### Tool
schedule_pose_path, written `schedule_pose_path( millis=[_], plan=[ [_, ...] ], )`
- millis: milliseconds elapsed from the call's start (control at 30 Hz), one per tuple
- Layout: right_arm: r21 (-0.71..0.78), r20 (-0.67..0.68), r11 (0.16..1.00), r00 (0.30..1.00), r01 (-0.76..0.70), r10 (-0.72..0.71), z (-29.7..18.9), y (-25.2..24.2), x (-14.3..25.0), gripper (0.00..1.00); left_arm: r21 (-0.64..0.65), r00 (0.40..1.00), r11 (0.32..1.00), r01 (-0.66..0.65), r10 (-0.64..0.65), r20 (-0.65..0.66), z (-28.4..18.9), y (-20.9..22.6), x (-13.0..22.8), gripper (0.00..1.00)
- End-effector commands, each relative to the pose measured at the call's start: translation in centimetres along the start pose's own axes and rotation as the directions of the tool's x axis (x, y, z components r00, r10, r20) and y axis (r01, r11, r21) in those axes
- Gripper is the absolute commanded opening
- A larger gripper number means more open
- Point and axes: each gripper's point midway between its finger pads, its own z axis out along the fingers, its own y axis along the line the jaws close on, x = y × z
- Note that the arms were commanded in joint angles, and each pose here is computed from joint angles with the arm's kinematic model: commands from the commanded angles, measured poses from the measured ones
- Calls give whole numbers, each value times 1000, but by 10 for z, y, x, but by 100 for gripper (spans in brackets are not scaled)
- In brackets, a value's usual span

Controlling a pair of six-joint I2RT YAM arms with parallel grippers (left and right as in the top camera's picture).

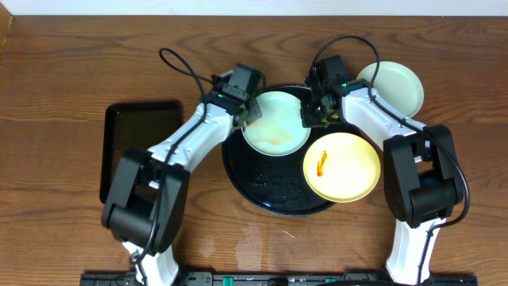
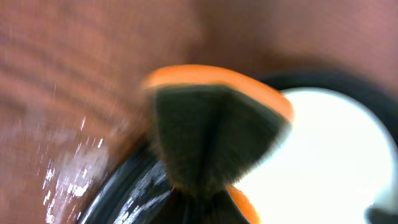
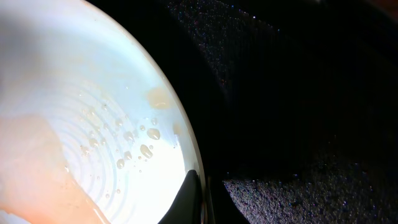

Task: Clean dirty plates on tray and stack at the side
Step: 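Scrub the second pale green plate with the sponge in the left gripper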

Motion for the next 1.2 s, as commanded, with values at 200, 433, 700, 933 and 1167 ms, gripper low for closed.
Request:
schedule_pose_path(
  millis=[200,433,700,933,1167],
  plan=[
    [54,-52,998,999,-12,15,18,-11,15,1,259,995,965,-41,63,-79,-11,-58,13,8],
    [54,-54,998,998,-12,15,18,-11,16,1,241,986,968,-71,105,-132,28,-64,44,7],
    [56,-62,998,998,-13,16,18,-11,17,1,146,990,988,-42,61,-129,54,-33,35,7],
    [62,-68,998,998,-13,17,17,-12,19,1,-7,1000,1000,-20,20,6,38,17,-18,8],
    [69,-68,998,998,-12,17,17,-14,19,1,-15,989,996,-90,91,118,4,19,-52,7]
  ],
)
